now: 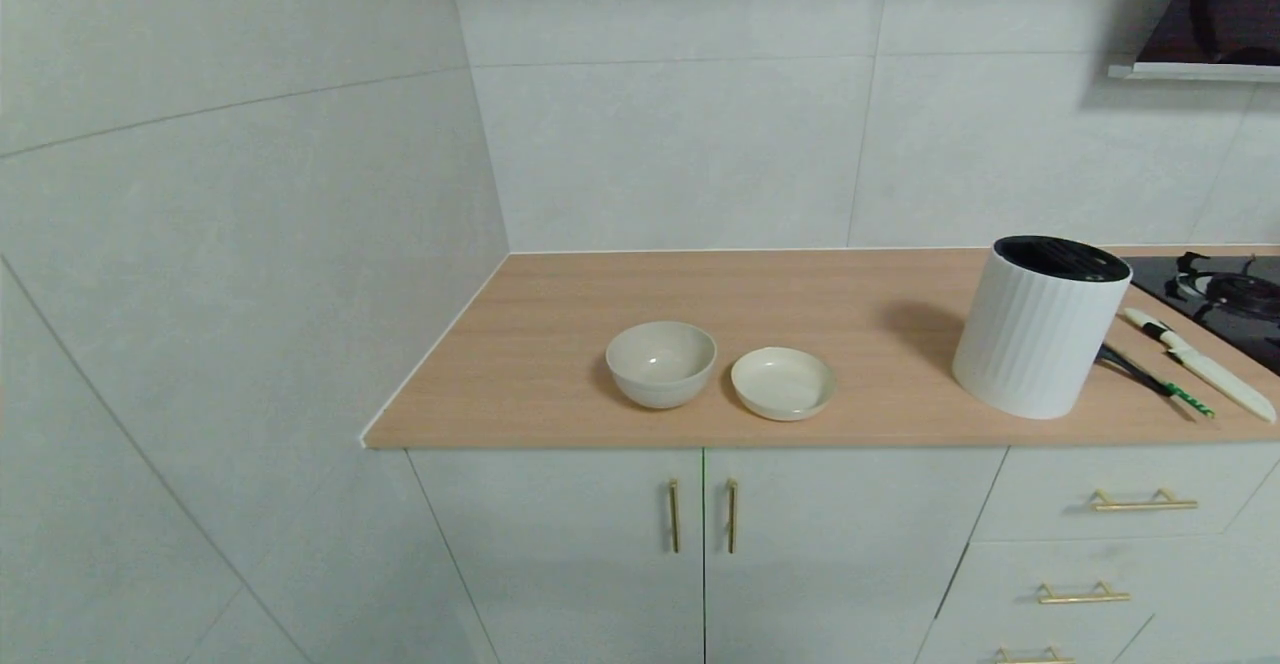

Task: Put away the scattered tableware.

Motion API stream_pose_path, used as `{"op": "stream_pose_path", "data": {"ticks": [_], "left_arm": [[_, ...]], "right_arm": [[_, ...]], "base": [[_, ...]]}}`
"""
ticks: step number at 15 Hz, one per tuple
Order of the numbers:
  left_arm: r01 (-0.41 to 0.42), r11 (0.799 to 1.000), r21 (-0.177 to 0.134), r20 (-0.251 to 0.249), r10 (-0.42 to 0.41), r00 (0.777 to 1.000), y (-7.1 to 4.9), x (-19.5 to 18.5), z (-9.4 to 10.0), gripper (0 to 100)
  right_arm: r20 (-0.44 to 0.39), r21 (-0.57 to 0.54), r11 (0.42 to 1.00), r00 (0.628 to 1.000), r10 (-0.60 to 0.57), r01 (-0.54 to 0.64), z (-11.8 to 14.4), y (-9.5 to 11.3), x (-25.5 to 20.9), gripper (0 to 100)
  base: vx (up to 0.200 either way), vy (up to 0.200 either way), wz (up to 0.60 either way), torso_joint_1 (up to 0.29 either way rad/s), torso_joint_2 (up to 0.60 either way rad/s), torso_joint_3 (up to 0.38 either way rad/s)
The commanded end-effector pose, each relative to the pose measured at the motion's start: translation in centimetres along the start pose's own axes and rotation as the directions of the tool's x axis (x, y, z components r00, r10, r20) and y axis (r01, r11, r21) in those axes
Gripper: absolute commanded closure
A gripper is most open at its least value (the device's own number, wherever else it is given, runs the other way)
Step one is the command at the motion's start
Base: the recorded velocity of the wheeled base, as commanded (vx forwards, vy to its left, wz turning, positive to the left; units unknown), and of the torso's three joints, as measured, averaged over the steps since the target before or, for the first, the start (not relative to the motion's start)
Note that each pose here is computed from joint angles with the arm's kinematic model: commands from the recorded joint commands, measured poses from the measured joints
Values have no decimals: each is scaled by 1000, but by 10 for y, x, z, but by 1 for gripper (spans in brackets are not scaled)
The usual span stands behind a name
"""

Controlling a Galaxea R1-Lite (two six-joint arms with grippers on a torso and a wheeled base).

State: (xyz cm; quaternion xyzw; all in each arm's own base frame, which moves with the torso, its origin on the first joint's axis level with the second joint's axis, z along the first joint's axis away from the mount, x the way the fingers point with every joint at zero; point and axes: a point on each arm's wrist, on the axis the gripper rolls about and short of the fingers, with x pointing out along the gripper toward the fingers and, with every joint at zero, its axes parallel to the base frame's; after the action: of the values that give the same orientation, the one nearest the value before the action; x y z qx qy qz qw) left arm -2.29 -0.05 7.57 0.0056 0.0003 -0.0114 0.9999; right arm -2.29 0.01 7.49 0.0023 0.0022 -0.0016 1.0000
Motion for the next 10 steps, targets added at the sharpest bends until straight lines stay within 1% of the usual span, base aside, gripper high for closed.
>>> {"op": "stream_pose_path", "data": {"ticks": [1,6,10], "left_arm": [[0,1000,-1,-1,0,1000,0,0,0,0],[0,1000,-1,-1,0,1000,0,0,0,0],[0,1000,-1,-1,0,1000,0,0,0,0]], "right_arm": [[-2,0,1000,1000,0,0,0,0,0,0],[-2,0,1000,1000,0,0,0,0,0,0],[-2,0,1000,1000,0,0,0,0,0,0]], "base": [[0,0,0,-251,549,300],[0,0,0,-250,547,295],[0,0,0,-222,520,287]]}}
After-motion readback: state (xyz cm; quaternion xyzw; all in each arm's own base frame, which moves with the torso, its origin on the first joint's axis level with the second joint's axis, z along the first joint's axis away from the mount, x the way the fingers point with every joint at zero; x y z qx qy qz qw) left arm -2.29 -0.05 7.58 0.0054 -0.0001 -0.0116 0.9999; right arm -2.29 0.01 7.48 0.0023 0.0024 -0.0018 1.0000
